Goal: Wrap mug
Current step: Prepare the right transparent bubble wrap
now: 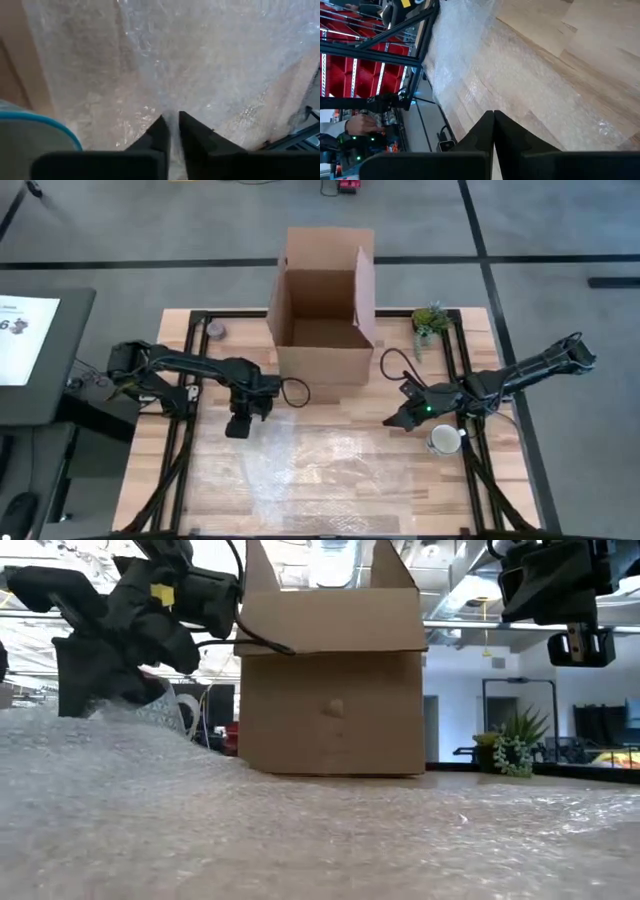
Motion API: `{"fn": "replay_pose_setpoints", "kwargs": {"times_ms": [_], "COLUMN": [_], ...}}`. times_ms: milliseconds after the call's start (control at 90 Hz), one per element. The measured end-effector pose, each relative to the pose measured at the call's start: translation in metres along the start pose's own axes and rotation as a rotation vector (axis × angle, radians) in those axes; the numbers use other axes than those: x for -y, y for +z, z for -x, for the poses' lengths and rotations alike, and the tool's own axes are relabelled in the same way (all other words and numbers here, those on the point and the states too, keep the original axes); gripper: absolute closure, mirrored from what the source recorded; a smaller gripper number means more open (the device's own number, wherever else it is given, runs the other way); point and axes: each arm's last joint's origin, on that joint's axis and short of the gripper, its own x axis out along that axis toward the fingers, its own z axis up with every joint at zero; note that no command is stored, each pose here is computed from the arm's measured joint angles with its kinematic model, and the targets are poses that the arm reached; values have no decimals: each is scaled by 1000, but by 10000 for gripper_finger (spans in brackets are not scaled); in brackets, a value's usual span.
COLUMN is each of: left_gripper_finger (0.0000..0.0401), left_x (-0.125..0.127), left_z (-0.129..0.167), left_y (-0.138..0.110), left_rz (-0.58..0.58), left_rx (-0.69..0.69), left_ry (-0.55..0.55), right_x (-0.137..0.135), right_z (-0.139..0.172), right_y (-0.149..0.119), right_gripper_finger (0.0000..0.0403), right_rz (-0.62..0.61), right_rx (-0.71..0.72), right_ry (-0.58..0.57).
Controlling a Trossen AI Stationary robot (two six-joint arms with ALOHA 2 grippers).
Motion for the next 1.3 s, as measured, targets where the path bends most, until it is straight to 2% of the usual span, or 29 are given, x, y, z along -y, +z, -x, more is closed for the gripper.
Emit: {"fn": "replay_pose_setpoints", "kwargs": {"times_ms": [200,644,822,967,1067,1189,1233,1300], "left_gripper_finger": [401,401,401,401,401,401,401,401], "left_x": [0,-5,-14,-16,-9,8,16,30], "left_z": [8,57,61,66,75,89,96,111], "left_y": [-4,-1,-2,-6,-10,-16,-14,-7], "left_rz": [-1,45,92,135,162,191,163,61], "left_rx": [32,180,202,176,141,102,129,222], "left_ry": [38,50,77,59,-40,-284,-380,-521], "right_x": [0,0,0,0,0,0,0,1], "right_z": [0,0,0,0,0,0,0,0], "right_y": [0,0,0,0,0,0,0,0], "right_gripper_finger": [403,403,403,403,403,403,403,403], "right_rz": [0,9,11,11,11,27,32,33], "right_rx": [0,4,3,3,3,3,2,1], "right_ry": [-1,-3,-3,-3,-3,-3,-5,-11]}}
